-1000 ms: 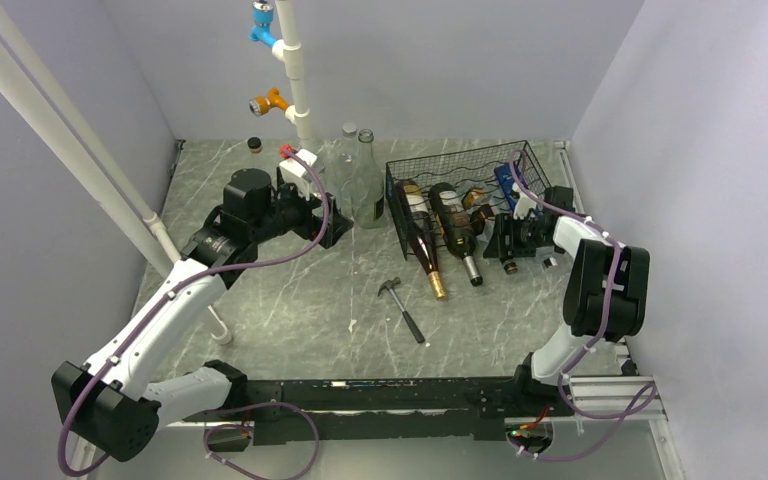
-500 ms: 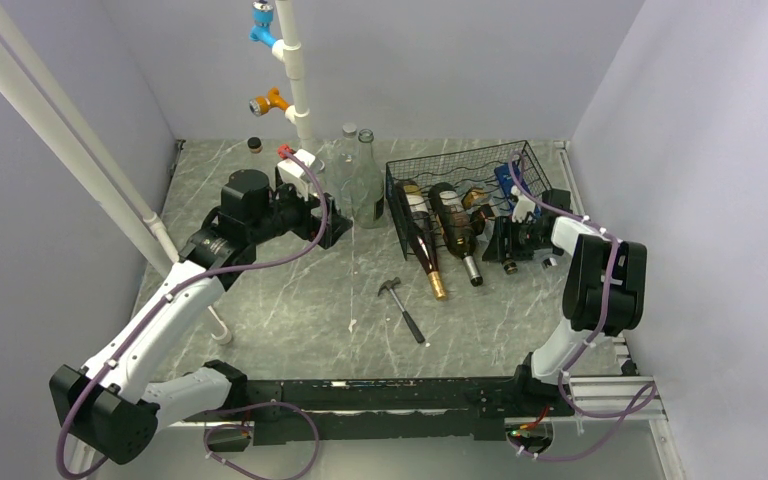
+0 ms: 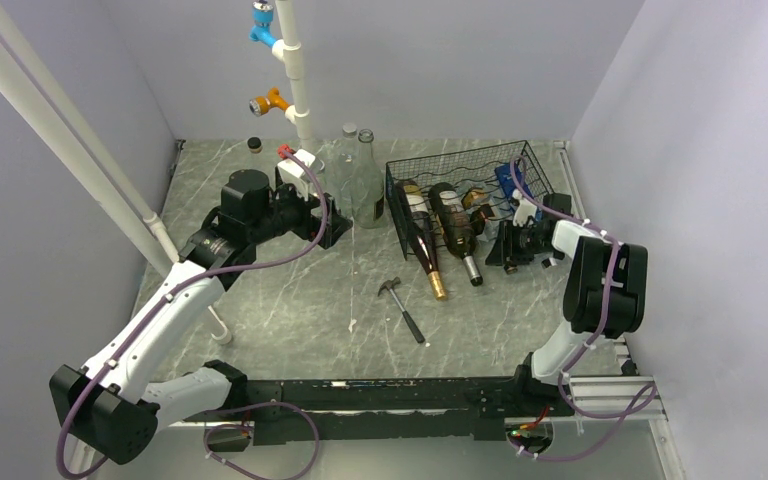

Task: Take the wine bottle off the wine rack
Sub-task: Pick up the wine bottle from the wine rack.

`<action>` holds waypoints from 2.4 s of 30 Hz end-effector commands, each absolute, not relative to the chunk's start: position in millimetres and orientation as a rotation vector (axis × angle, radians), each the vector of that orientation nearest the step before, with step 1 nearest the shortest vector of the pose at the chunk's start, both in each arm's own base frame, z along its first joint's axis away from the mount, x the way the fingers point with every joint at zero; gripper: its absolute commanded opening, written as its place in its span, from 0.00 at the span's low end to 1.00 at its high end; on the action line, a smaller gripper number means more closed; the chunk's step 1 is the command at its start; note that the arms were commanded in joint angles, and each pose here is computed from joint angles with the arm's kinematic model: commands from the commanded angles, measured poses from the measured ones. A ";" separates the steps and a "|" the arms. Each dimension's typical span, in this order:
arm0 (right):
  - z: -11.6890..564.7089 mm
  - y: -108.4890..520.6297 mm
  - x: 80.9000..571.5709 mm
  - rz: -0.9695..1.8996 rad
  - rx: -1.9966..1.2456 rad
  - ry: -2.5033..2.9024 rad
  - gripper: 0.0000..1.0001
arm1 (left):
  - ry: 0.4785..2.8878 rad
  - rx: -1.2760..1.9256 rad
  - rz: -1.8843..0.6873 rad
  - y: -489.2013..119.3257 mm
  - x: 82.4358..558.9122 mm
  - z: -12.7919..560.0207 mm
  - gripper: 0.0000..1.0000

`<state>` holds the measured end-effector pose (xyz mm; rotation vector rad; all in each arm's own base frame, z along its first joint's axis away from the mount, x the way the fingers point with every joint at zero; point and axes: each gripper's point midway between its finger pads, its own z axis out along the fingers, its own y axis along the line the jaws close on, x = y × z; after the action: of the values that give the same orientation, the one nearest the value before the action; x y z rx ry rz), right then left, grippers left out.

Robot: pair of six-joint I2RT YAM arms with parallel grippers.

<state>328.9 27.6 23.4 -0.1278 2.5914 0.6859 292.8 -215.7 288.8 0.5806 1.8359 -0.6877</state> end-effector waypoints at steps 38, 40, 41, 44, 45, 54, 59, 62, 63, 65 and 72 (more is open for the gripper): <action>107.1 10.1 294.9 0.423 -0.320 2.452 0.00 | 1.781 0.574 -0.661 -211.7 296.3 301.2 1.00; 108.8 7.3 291.1 0.413 -0.312 2.463 0.00 | 1.779 0.574 -0.661 -212.0 296.2 302.0 0.99; 109.6 6.2 289.6 0.407 -0.309 2.467 0.00 | 1.777 0.574 -0.662 -212.0 296.0 302.6 0.99; 111.5 3.4 284.6 0.392 -0.298 2.479 0.00 | 1.778 0.574 -0.663 -212.1 295.8 302.6 1.00; 111.5 2.1 282.9 0.386 -0.296 2.483 0.00 | 1.777 0.574 -0.663 -212.1 295.7 302.8 1.00; 115.9 -9.6 267.1 0.335 -0.288 2.505 0.00 | 1.774 0.573 -0.662 -211.7 295.5 303.7 1.00; 119.1 -11.7 256.0 0.326 -0.305 2.517 0.00 | 1.774 0.574 -0.663 -212.0 295.7 303.3 1.00; 123.3 -16.6 252.5 0.296 -0.313 2.514 0.00 | 1.775 0.574 -0.661 -211.8 295.8 303.0 1.00; 125.5 -18.8 252.6 0.282 -0.312 2.512 0.00 | 1.776 0.574 -0.663 -212.1 295.9 302.6 1.00; 128.0 -21.5 251.3 0.278 -0.319 2.519 0.00 | 1.777 0.574 -0.665 -212.5 296.0 302.1 0.99; 129.4 -27.9 244.8 0.279 -0.350 2.560 0.00 | 1.780 0.574 -0.661 -212.2 296.6 301.2 0.99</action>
<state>212.5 -20.7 95.0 -0.2479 2.7298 0.3338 294.0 -214.4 288.4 0.5762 1.8372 -0.6778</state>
